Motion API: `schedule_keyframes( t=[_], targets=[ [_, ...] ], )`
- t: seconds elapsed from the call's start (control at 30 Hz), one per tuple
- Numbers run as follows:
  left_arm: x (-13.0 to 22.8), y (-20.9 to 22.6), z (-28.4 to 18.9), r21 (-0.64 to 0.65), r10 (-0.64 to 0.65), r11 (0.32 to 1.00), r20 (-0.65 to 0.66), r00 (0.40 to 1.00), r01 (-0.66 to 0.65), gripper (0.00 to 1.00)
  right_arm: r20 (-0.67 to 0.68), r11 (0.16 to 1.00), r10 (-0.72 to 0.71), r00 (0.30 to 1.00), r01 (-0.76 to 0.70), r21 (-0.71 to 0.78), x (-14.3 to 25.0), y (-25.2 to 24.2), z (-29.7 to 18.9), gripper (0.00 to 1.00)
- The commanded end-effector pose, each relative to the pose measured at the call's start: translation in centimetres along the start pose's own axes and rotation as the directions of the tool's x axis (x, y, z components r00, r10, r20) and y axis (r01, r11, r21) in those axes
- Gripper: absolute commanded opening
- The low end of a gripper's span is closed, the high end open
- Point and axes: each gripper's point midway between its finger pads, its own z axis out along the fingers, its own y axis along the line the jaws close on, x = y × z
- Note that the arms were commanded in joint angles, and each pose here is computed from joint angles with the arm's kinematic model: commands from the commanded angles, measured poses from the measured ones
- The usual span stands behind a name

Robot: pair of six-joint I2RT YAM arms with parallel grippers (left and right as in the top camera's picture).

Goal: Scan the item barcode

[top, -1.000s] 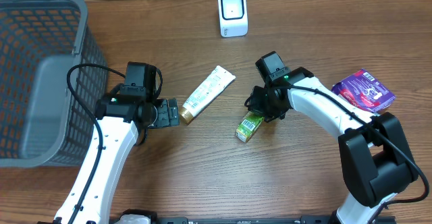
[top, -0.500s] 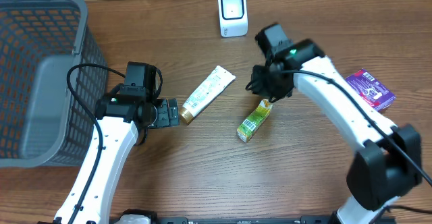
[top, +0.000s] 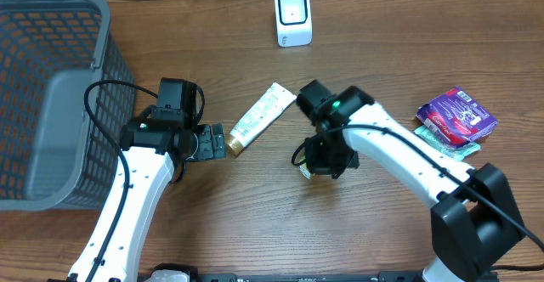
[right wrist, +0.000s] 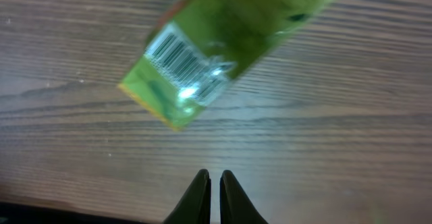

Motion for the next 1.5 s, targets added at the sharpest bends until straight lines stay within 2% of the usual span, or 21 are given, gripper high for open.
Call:
schedule_keyframes(
  t=[0.0,0.27,0.5,0.7,0.83,0.9,1.13,1.3,1.47],
  targets=[
    [0.0,0.0,0.2,-0.008,-0.007,1.000,-0.001,1.000,0.007,1.00,0.014,1.000,-0.019,1.000,0.019,-0.013,0.4,1.2,0.9,0.08],
    [0.0,0.0,0.2,-0.008,-0.007,1.000,-0.001,1.000,0.007,1.00,0.104,0.996,-0.019,0.994,0.027,-0.079,-1.2,3.3,2.4,0.08],
    [0.0,0.0,0.2,-0.008,-0.007,1.000,-0.001,1.000,0.007,1.00,0.107,0.997,0.003,0.994,0.005,-0.075,-1.2,3.1,2.8,0.09],
    [0.0,0.0,0.2,-0.008,-0.007,1.000,-0.001,1.000,0.007,0.99,0.101,0.998,0.014,0.995,-0.020,0.059,-0.6,0.3,2.9,0.09],
    [0.0,0.0,0.2,-0.008,-0.007,1.000,-0.001,1.000,0.007,1.00,0.109,0.998,0.004,0.994,-0.010,0.055,-0.8,0.5,2.8,0.06],
    [0.0,0.0,0.2,-0.008,-0.007,1.000,-0.001,1.000,0.007,1.00,0.122,0.996,-0.049,0.991,0.039,0.078,-1.1,0.2,2.7,0.06],
    [0.0,0.0,0.2,-0.008,-0.007,1.000,-0.001,1.000,0.007,0.99,0.233,0.957,-0.067,0.970,-0.004,0.291,-3.0,-3.7,1.6,0.06],
    [0.0,0.0,0.2,-0.008,-0.007,1.000,-0.001,1.000,0.007,1.00,0.240,0.952,-0.061,0.969,-0.016,0.306,-3.6,-4.7,1.4,0.06],
    [0.0,0.0,0.2,-0.008,-0.007,1.000,-0.001,1.000,0.007,0.99,0.260,0.963,0.019,0.966,-0.087,0.255,-4.5,-5.0,0.5,0.06]
  ],
)
